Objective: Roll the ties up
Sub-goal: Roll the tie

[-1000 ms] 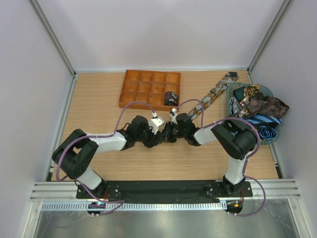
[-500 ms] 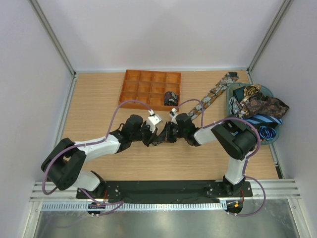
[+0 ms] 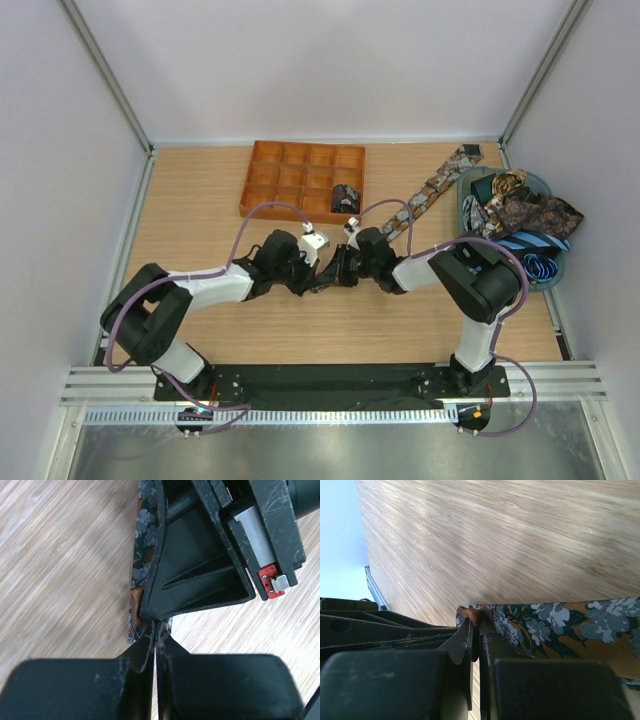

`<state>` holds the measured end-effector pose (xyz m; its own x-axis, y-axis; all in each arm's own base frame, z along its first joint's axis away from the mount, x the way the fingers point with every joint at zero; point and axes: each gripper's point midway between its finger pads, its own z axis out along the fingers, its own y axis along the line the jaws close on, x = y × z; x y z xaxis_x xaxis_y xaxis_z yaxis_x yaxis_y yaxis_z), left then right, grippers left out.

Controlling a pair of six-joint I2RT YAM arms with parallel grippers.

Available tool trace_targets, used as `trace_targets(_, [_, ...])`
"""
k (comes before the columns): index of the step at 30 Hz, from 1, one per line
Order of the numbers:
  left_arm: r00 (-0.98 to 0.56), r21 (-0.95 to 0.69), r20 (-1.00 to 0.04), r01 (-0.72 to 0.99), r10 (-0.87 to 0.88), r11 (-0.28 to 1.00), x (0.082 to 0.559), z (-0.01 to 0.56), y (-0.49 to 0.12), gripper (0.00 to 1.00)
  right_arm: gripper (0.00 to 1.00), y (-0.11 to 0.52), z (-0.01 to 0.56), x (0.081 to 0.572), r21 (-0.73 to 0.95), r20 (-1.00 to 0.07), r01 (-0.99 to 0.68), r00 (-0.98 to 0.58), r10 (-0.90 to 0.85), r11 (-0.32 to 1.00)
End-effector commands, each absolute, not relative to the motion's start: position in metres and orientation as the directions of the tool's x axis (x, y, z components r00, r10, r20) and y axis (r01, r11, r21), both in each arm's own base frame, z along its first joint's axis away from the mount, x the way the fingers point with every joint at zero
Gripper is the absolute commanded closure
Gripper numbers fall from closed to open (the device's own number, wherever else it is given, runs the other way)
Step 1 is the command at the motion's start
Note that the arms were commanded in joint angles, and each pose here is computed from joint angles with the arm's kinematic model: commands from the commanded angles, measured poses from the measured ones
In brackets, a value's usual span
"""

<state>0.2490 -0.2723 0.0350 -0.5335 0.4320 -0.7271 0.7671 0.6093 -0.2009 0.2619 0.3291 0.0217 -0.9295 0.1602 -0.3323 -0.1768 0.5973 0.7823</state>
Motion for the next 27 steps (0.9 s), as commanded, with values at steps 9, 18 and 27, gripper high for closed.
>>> trace_targets(9, [-0.604, -0.235, -0.664, 0.729, 0.442, 0.643, 0.231, 0.022, -0.27, 1.0, 0.81, 0.32, 0.015, 0.263, 0.744, -0.349, -0.164, -0.922, 0.166, 0.648])
trace_targets(18, [-0.632, -0.227, -0.628, 0.706, 0.453, 0.671, 0.233, 0.012, -0.268, 1.0, 0.67, 0.321, 0.039, 0.269, 0.741, -0.384, -0.184, -0.905, 0.182, 0.646])
trace_targets(27, [-0.624, -0.22, -0.636, 0.71, 0.454, 0.669, 0.235, 0.016, -0.269, 1.0, 0.59, 0.316, 0.059, 0.275, 0.717, -0.434, -0.21, -0.881, 0.191, 0.664])
